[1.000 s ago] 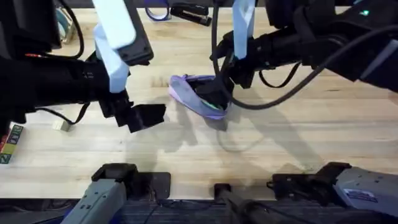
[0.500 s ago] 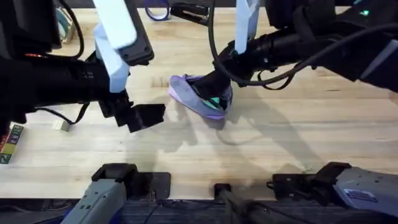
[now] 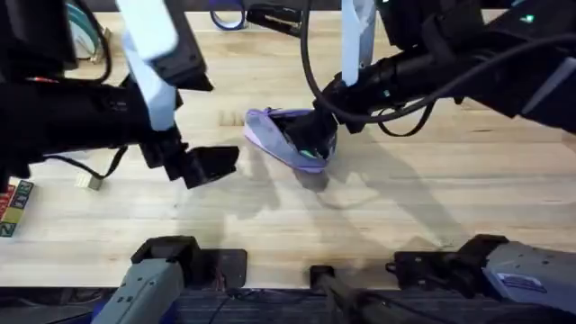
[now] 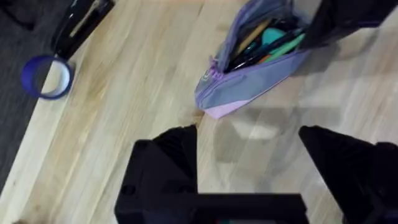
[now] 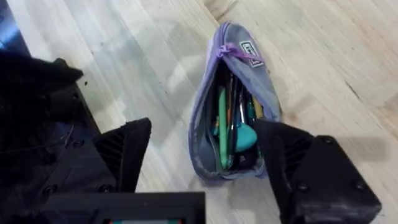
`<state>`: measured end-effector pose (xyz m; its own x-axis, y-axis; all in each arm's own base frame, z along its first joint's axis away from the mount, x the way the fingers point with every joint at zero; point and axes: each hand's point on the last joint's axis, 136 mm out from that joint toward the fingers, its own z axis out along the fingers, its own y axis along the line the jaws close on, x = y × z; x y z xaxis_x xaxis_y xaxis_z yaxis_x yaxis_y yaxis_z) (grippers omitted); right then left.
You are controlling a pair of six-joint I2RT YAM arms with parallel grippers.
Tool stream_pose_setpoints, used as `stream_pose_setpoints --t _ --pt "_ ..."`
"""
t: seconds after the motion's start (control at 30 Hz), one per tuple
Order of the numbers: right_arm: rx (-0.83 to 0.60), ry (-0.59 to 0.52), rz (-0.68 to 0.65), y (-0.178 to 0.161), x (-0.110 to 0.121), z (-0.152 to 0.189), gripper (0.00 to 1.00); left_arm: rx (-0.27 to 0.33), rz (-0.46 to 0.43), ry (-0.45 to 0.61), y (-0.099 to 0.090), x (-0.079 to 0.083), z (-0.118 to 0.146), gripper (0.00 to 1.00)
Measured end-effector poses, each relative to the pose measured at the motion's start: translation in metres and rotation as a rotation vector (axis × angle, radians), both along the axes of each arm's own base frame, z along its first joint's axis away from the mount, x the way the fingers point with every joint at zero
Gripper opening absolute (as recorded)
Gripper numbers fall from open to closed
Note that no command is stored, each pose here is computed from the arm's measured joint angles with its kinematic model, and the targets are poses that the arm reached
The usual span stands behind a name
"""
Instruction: Unzip the bag, pick up the pens from the table one at a time and place them inside, then zip the bag closed.
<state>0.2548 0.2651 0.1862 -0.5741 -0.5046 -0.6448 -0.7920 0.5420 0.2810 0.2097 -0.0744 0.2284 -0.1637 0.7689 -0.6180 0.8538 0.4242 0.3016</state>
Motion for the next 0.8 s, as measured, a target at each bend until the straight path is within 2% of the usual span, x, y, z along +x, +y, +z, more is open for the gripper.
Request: stream_pose_setpoints --t 0.23,0.5,0.8 --pt "0.0 0.0 0.0 0.0 0.0 0.0 0.996 -0.05 0.067 -0.033 0.019 0.007 0.007 0.991" --pt "0.003 0.007 -0.008 0.0 0.0 0.0 0.996 -0.059 0.128 -0.056 0.044 0.016 0.007 0.991" --pt "0.035 0.107 -0.114 0.0 0.0 0.0 0.996 -0.115 0.108 0.0 0.055 0.031 -0.01 0.991"
